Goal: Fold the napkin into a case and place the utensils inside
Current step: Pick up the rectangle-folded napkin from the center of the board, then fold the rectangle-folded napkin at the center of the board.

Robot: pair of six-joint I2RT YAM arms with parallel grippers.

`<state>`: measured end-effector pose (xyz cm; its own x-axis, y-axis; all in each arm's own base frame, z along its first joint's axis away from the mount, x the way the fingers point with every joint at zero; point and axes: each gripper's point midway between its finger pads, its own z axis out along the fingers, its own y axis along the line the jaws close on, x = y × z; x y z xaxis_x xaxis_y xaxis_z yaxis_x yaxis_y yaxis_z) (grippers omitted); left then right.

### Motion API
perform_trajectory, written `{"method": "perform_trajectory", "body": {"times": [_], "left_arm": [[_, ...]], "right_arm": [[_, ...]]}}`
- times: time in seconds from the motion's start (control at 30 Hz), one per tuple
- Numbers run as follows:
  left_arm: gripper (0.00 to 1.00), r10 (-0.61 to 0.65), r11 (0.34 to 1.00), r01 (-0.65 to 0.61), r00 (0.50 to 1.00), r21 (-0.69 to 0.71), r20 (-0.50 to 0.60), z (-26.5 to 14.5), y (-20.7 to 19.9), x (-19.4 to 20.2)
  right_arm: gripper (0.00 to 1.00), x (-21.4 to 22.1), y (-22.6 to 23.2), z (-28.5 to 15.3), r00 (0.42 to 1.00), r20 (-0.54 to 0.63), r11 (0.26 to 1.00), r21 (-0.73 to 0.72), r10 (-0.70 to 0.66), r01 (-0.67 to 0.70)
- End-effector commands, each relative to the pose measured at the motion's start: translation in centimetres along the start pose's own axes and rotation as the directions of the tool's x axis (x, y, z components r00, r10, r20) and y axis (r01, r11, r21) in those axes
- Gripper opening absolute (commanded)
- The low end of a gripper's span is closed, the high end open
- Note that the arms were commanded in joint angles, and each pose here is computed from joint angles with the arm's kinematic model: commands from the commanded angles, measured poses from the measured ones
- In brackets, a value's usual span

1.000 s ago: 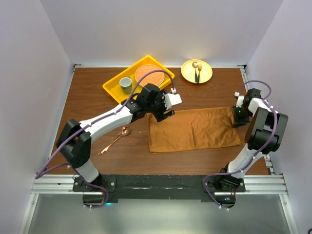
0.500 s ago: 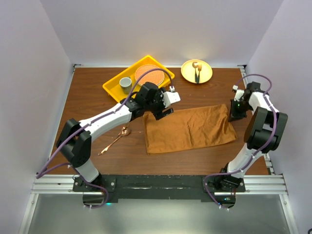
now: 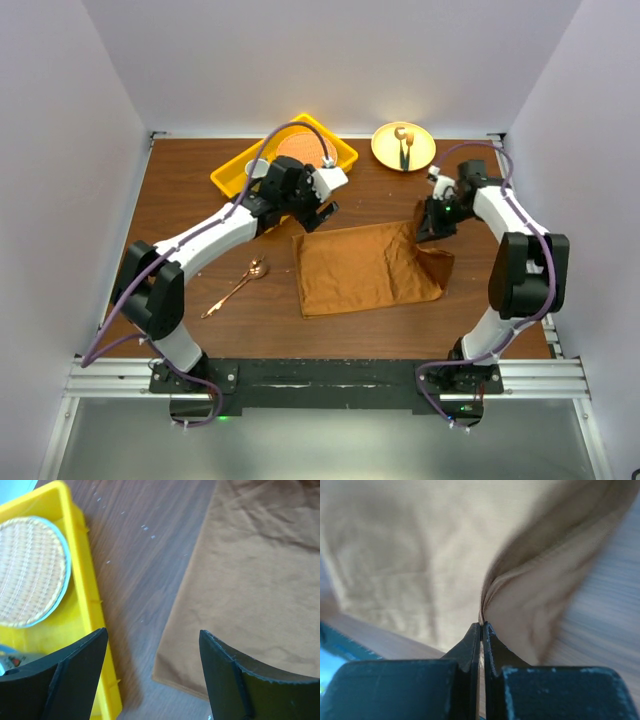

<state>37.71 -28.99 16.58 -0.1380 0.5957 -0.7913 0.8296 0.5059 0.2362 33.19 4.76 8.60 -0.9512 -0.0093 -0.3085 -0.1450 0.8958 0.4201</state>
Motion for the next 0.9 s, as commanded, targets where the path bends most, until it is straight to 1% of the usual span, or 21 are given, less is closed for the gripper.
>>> {"method": "perform_trajectory", "body": {"times": [0.0, 0.03, 0.07, 0.1, 0.13, 0.17, 0.2, 0.23, 0.3, 0.33, 0.4, 0.47, 0.5, 0.6, 0.83, 0.87], "left_arm": [[0.79, -0.101, 0.992, 0.105, 0.993, -0.068, 0.056, -2.1, 2.8, -1.5], [0.79, -0.115, 0.99, 0.119, 0.992, -0.071, 0.051, -2.3, 3.1, -1.1], [0.8, -0.121, 0.989, 0.125, 0.991, -0.074, 0.049, -2.5, 3.2, -0.9], [0.8, -0.126, 0.989, 0.129, 0.991, -0.077, 0.047, -2.9, 3.2, -0.6], [0.8, -0.131, 0.987, 0.135, 0.99, -0.091, 0.049, -3.2, 3.6, -0.5], [0.8, -0.133, 0.986, 0.138, 0.99, -0.098, 0.055, -3.7, 3.7, -0.5], [0.8, -0.136, 0.985, 0.14, 0.99, -0.101, 0.047, -3.9, 3.7, 0.0], [0.8, -0.141, 0.983, 0.146, 0.989, -0.113, 0.045, -4.2, 4.1, 0.3], [0.81, -0.152, 0.98, 0.156, 0.988, -0.127, 0.04, -4.9, 4.5, 1.0], [0.81, -0.154, 0.979, 0.158, 0.987, -0.133, 0.037, -5.1, 4.6, 1.2], [0.81, -0.165, 0.975, 0.168, 0.986, -0.143, 0.036, -5.6, 5.0, 1.8], [0.81, -0.165, 0.974, 0.169, 0.985, -0.15, 0.038, -6.0, 5.2, 2.0], [0.81, -0.171, 0.973, 0.174, 0.985, -0.154, 0.034, -6.2, 5.3, 2.4], [0.81, -0.176, 0.971, 0.18, 0.984, -0.157, 0.038, -6.5, 5.5, 2.8], [0.81, -0.193, 0.965, 0.2, 0.98, -0.169, 0.054, -7.3, 5.9, 3.4], [0.81, -0.195, 0.965, 0.202, 0.979, -0.168, 0.055, -7.4, 5.8, 3.5]], "right_arm": [[0.0, -2.0, 4.9, 1.8, 0.998, 0.043, 0.988, -0.148, 0.05, -0.043], [0.0, -1.8, 7.1, 2.8, 1.0, 0.025, 0.984, -0.181, 0.013, -0.008], [0.0, -2.5, 7.8, 3.7, 0.999, 0.037, 0.98, -0.197, 0.003, 0.004], [0.0, -2.3, 9.7, 4.5, 1.0, 0.017, 0.976, -0.217, -0.004, 0.007], [0.0, -2.9, 11.0, 5.0, 0.999, 0.027, 0.969, -0.246, -0.021, 0.027], [0.0, -2.8, 11.8, 5.9, 1.0, 0.011, 0.965, -0.26, -0.024, 0.026], [0.0, -2.1, 13.8, 6.8, 0.999, -0.013, 0.959, -0.28, -0.037, 0.032], [0.0, -2.4, 15.0, 7.3, 0.998, -0.003, 0.954, -0.294, -0.058, 0.055], [0.0, -1.5, 17.3, 8.9, 0.997, -0.029, 0.948, -0.313, -0.072, 0.059], [0.0, -1.9, 18.1, 9.4, 0.996, -0.01, 0.944, -0.321, -0.085, 0.077], [0.0, -1.0, 19.1, 11.3, 0.995, -0.038, 0.947, -0.312, -0.093, 0.076], [0.0, -0.8, 19.0, 12.7, 0.994, -0.053, 0.955, -0.284, -0.1, 0.081], [0.0, -0.2, 18.5, 13.7, 0.992, -0.08, 0.961, -0.268, -0.093, 0.068], [0.0, 1.0, 17.2, 14.8, 0.987, -0.122, 0.97, -0.231, -0.106, 0.076], [0.0, 4.1, 14.7, 13.8, 0.961, -0.202, 0.974, -0.165, -0.189, 0.156], [0.0, 4.5, 14.1, 13.6, 0.949, -0.212, 0.966, -0.162, -0.235, 0.203]]}}
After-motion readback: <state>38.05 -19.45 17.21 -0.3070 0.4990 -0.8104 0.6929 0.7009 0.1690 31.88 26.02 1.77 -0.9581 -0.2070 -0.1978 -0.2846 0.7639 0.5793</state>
